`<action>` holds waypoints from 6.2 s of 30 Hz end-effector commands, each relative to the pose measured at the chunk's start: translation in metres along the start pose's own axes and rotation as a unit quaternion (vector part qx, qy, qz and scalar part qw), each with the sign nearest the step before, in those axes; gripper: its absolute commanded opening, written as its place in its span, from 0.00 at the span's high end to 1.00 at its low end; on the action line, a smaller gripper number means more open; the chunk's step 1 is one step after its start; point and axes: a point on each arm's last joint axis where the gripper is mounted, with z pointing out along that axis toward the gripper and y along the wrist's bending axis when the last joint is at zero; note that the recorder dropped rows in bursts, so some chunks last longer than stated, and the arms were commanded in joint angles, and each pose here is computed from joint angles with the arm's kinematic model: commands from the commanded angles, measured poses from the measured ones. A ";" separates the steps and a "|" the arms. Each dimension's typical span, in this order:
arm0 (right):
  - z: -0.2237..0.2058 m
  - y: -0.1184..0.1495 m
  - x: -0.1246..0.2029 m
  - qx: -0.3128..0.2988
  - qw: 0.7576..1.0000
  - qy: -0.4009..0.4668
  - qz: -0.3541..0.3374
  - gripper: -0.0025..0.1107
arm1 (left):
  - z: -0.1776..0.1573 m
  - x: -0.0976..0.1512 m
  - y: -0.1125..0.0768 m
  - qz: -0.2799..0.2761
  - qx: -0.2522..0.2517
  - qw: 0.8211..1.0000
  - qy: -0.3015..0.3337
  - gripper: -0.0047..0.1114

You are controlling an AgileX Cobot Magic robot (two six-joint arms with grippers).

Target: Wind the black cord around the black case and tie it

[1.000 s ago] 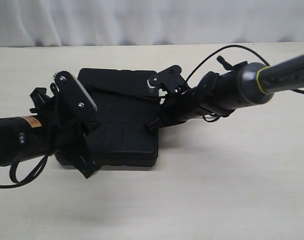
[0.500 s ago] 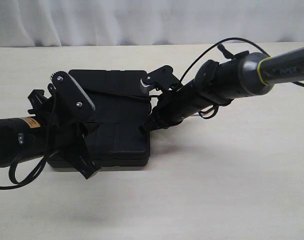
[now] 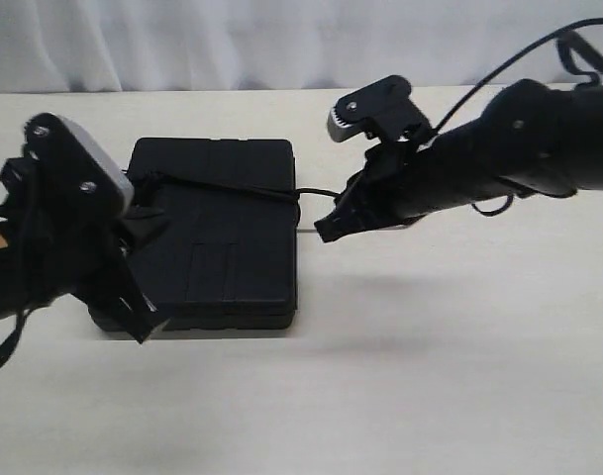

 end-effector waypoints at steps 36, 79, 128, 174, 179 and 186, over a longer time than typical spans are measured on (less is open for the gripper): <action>-0.270 0.045 0.110 0.027 0.886 -0.461 0.044 0.94 | -0.166 -0.016 0.015 -0.122 0.014 0.940 -0.319 0.96; -0.278 0.049 0.118 0.019 0.880 -0.473 0.036 0.94 | -0.169 0.054 0.028 -0.327 -0.222 0.863 -0.315 0.96; -0.278 0.048 0.118 0.019 0.880 -0.474 0.037 0.94 | -0.135 0.114 0.011 -0.253 -0.269 0.919 -0.136 0.96; -0.278 0.048 0.118 0.019 0.880 -0.474 0.037 0.94 | -0.133 0.120 0.009 -0.243 -0.264 0.928 -0.099 0.96; -0.278 0.048 0.118 0.019 0.880 -0.474 0.037 0.94 | -0.133 0.120 0.009 -0.243 -0.264 0.928 -0.099 0.96; -0.278 0.047 0.121 0.043 0.878 -0.477 0.010 0.94 | -0.133 0.120 0.009 -0.243 -0.264 0.928 -0.099 0.96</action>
